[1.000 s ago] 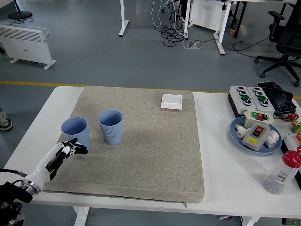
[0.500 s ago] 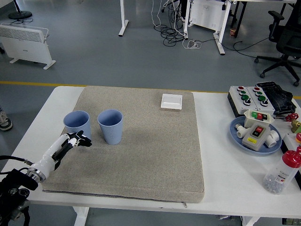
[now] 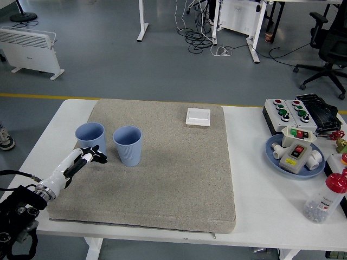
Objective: Push cup pick cup insert cup
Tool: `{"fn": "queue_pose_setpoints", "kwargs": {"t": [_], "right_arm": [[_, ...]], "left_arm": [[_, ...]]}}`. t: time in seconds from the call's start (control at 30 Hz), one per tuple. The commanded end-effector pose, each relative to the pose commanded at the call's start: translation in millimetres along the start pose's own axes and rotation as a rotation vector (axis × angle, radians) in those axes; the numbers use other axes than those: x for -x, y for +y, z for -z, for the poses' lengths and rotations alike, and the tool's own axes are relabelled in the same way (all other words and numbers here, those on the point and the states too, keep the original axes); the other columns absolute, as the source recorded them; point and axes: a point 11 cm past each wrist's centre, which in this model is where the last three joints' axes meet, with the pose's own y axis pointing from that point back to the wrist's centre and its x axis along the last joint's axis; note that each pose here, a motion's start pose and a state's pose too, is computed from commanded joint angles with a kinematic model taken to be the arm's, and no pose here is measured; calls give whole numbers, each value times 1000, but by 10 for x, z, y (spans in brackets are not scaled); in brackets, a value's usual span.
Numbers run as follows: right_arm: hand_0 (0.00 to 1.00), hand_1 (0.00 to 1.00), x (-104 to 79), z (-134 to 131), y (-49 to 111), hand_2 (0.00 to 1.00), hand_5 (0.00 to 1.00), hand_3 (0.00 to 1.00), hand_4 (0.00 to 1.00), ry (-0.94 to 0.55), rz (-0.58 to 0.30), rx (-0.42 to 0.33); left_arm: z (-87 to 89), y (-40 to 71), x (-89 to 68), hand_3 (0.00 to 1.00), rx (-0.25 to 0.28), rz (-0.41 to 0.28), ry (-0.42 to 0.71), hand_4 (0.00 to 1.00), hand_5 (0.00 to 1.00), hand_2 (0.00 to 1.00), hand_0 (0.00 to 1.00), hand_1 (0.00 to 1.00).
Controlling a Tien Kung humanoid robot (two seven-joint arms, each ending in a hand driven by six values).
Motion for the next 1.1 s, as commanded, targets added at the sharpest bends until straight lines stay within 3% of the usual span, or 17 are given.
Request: {"fn": "queue_pose_setpoints", "kwargs": {"t": [0.5, 1.1], "right_arm": [[724, 649, 18, 17, 4, 646, 462, 571, 118, 5, 3, -3], [724, 649, 40, 38, 9, 650, 462, 571, 117, 15, 5, -8]], "left_arm": [[-77, -156, -187, 496, -18, -21, -43, 591, 998, 528, 780, 608], [-104, -283, -274, 495, -13, -68, -5, 588, 998, 535, 816, 627]]}}
